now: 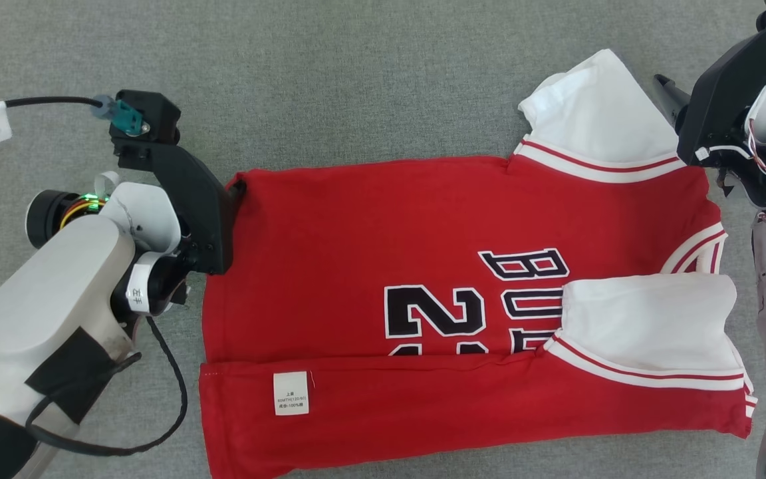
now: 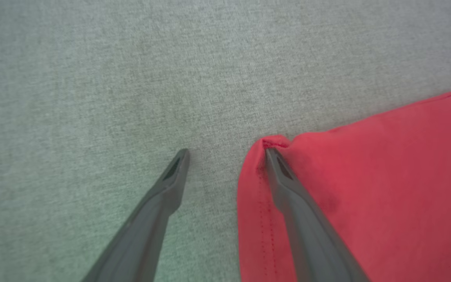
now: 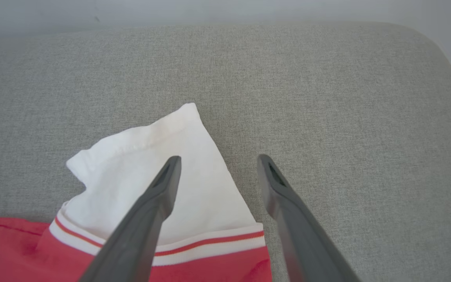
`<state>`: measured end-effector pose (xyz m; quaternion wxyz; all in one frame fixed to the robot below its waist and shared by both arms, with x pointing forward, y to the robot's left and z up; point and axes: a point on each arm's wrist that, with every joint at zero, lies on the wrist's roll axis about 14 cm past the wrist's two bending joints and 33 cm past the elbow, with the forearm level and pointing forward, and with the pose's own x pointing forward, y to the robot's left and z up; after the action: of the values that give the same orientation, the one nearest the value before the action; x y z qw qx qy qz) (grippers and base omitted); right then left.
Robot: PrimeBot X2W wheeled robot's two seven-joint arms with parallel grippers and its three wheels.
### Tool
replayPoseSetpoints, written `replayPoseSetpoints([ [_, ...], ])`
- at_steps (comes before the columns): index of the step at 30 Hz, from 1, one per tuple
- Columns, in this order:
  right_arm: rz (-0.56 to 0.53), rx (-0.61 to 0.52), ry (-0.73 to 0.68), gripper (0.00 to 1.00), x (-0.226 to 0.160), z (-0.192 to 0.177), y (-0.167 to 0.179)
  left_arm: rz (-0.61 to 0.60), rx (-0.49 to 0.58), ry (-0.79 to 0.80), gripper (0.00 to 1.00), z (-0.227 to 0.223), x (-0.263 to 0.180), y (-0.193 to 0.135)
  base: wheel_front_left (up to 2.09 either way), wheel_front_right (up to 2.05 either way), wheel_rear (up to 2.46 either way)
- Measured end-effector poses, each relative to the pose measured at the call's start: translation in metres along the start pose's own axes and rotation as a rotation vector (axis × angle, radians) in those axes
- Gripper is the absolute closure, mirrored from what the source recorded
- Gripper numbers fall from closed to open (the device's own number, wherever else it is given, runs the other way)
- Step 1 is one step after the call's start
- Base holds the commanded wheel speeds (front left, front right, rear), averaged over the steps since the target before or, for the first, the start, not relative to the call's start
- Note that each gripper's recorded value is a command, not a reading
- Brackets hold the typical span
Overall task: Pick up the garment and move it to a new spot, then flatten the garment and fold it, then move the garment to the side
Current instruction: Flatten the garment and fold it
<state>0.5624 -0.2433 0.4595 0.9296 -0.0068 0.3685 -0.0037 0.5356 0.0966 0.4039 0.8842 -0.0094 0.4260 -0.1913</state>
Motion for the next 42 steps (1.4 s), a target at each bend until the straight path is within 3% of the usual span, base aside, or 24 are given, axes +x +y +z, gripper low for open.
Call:
replayPoseSetpoints([
  [7,0.004,-0.006,0.002,0.0,0.009,0.001,0.002,-0.004,0.018,0.002,0.0,0.003,0.007,-0.004,0.0,0.0,0.0],
  [15,0.01,-0.002,-0.022,0.0,0.006,0.006,0.005,0.148,0.052,-0.015,0.0,0.009,-0.007,0.03,0.0,0.0,0.0],
  [31,0.002,0.006,-0.05,0.0,-0.011,0.014,0.0,0.103,0.041,-0.054,0.0,0.022,-0.026,0.012,0.0,0.0,0.0],
  [42,0.008,0.002,-0.033,0.0,-0.001,0.006,0.005,0.067,0.022,-0.023,0.0,0.013,-0.011,0.003,0.0,0.0,0.0],
])
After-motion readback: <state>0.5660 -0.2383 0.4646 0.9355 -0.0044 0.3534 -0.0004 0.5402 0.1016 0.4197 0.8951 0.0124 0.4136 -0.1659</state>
